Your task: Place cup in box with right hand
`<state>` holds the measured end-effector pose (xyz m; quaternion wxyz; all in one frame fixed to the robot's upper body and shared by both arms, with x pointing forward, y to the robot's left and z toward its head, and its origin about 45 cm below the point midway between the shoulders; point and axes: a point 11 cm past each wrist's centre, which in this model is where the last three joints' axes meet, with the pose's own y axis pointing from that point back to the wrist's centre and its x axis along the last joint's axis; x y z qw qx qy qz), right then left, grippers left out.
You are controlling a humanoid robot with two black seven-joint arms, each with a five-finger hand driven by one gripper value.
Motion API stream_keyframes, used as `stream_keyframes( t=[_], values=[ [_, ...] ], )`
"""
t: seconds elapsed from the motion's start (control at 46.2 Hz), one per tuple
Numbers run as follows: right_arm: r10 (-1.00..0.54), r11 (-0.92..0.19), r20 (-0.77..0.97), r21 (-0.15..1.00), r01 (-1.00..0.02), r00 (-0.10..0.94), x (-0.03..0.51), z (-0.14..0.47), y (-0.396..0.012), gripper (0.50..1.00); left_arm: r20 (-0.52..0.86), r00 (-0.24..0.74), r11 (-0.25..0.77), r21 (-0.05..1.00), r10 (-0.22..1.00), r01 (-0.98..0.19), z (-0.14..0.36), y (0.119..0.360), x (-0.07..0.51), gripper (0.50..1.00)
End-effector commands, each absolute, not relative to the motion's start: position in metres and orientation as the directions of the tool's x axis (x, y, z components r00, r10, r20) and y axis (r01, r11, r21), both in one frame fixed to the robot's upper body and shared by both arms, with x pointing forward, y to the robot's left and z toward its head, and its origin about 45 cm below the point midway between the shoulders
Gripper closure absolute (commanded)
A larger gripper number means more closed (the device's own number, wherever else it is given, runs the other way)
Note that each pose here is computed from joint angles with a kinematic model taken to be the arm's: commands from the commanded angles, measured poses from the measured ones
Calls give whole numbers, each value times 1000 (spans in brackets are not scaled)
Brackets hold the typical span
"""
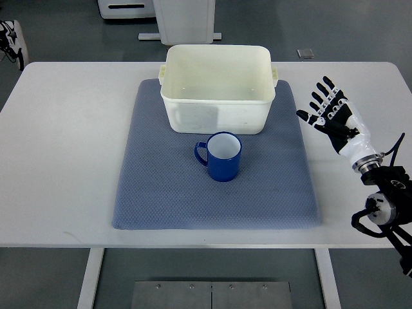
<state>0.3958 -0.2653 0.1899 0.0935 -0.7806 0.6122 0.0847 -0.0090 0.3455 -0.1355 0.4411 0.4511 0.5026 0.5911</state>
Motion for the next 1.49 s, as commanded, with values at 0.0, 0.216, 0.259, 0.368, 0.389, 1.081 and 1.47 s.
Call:
stream_keyframes(
  t=[0.0, 0.216, 0.259, 0.368, 0.389, 1.081, 1.47],
  values=[
    [-939, -234, -249, -44, -971, 237, 396, 190, -264, 500, 90, -204, -106, 992, 975, -68, -136, 345, -9, 500],
    [-940, -233, -245, -45, -971, 237, 396, 191, -266, 500, 90, -204, -106, 992, 975, -68, -136, 345, -9, 500],
    [-940, -233, -245, -46, -971, 237, 396, 191, -266, 500, 90, -204, -106, 992, 975, -68, -136, 345, -9, 500],
    [-940, -232, -247, -46, -972, 236, 396, 191, -266, 500, 90, -204, -106, 992, 975, -68, -136, 345, -9, 500],
    [-940, -232, -247, -44, -972, 236, 396, 191, -266, 500, 90, -204, -106, 992, 975, -68, -136, 345, -9, 500],
    [-924, -284, -233, -116, -952, 304, 398, 221, -255, 502, 90, -204, -106, 992, 975, -68, -136, 345, -9, 500],
    [-858, -464, -114, -248, -850, 501, 394, 276, -222, 502, 91, -204, -107, 992, 975, -69, -135, 346, -8, 500]
  ],
)
